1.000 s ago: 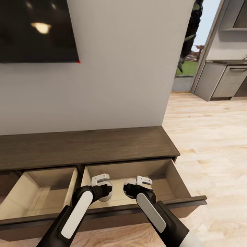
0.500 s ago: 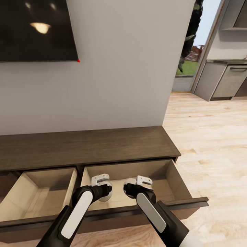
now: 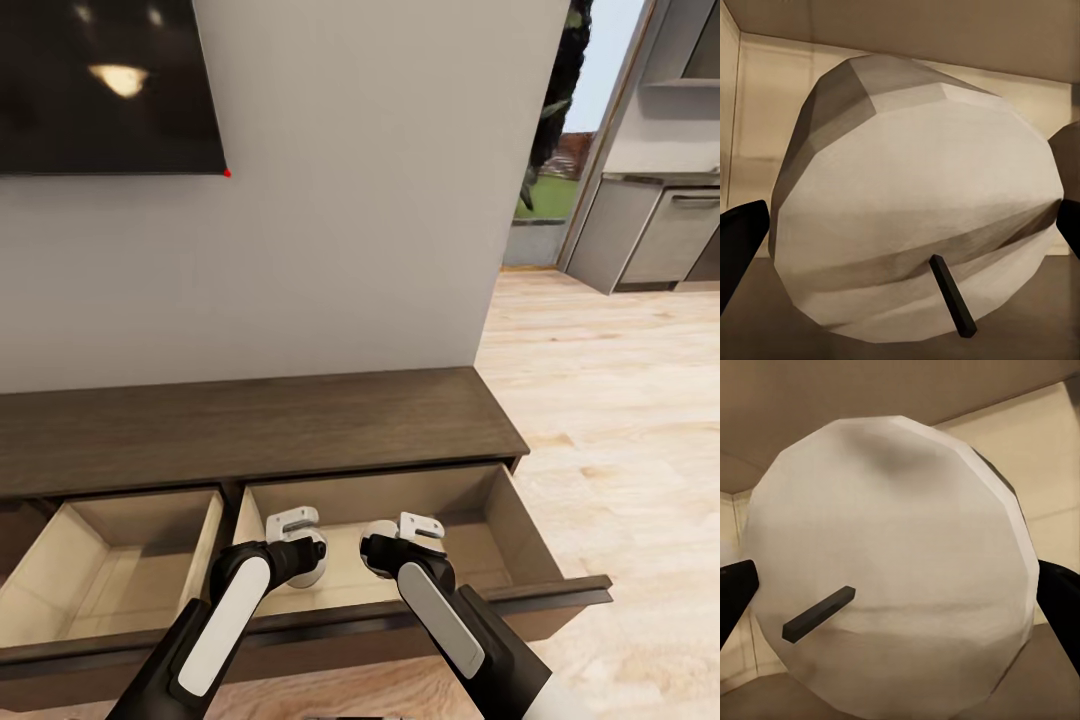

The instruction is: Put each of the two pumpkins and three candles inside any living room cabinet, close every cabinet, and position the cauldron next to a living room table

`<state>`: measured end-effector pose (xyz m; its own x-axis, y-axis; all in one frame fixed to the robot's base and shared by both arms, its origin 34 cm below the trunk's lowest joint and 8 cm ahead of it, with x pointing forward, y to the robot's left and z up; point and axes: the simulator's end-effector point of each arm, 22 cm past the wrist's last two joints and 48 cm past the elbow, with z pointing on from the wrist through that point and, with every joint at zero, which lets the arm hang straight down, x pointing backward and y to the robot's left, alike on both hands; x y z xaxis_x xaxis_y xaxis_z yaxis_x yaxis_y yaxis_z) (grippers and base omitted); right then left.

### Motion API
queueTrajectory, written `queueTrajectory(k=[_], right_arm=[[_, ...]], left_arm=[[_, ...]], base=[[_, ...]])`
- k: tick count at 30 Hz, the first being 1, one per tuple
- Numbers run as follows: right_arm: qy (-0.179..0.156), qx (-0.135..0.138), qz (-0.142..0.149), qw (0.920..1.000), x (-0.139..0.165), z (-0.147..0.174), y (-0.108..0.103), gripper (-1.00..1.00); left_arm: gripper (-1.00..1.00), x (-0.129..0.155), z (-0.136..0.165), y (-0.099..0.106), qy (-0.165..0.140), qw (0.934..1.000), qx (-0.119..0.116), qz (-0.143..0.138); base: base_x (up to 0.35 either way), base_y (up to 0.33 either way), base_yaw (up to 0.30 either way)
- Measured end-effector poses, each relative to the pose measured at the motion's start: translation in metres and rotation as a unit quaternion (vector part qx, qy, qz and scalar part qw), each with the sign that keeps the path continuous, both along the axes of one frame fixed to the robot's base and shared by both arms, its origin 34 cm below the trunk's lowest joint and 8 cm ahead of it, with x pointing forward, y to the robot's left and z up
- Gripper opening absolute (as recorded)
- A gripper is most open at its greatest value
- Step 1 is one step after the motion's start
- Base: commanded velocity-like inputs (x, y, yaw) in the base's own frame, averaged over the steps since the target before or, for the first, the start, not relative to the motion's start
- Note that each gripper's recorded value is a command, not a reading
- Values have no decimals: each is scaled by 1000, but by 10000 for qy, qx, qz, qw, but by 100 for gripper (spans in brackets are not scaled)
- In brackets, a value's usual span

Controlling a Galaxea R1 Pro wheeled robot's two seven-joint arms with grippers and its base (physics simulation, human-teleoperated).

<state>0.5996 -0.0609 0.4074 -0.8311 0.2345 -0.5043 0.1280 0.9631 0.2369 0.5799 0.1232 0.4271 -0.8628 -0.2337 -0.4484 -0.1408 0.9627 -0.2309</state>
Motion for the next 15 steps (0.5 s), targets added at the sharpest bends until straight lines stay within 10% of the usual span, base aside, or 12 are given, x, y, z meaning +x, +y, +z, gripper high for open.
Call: queueTrajectory(k=[9,10,15], right_arm=[[-1,-2,4,10000,-1,-2,0,-100],[-4,0,3,10000,0,-2,0,100],[3,-7,8,10000,-1,-2,0,100]], left_arm=[[-100,-1,-2,0,-1,10000,-9,-2],[-100,-1,-2,-1,0,10000,-11,-3],[-100,-1,-2,-1,5,10000,-23,-3]], base=[[0,0,0],[0,0,0],[0,0,0]])
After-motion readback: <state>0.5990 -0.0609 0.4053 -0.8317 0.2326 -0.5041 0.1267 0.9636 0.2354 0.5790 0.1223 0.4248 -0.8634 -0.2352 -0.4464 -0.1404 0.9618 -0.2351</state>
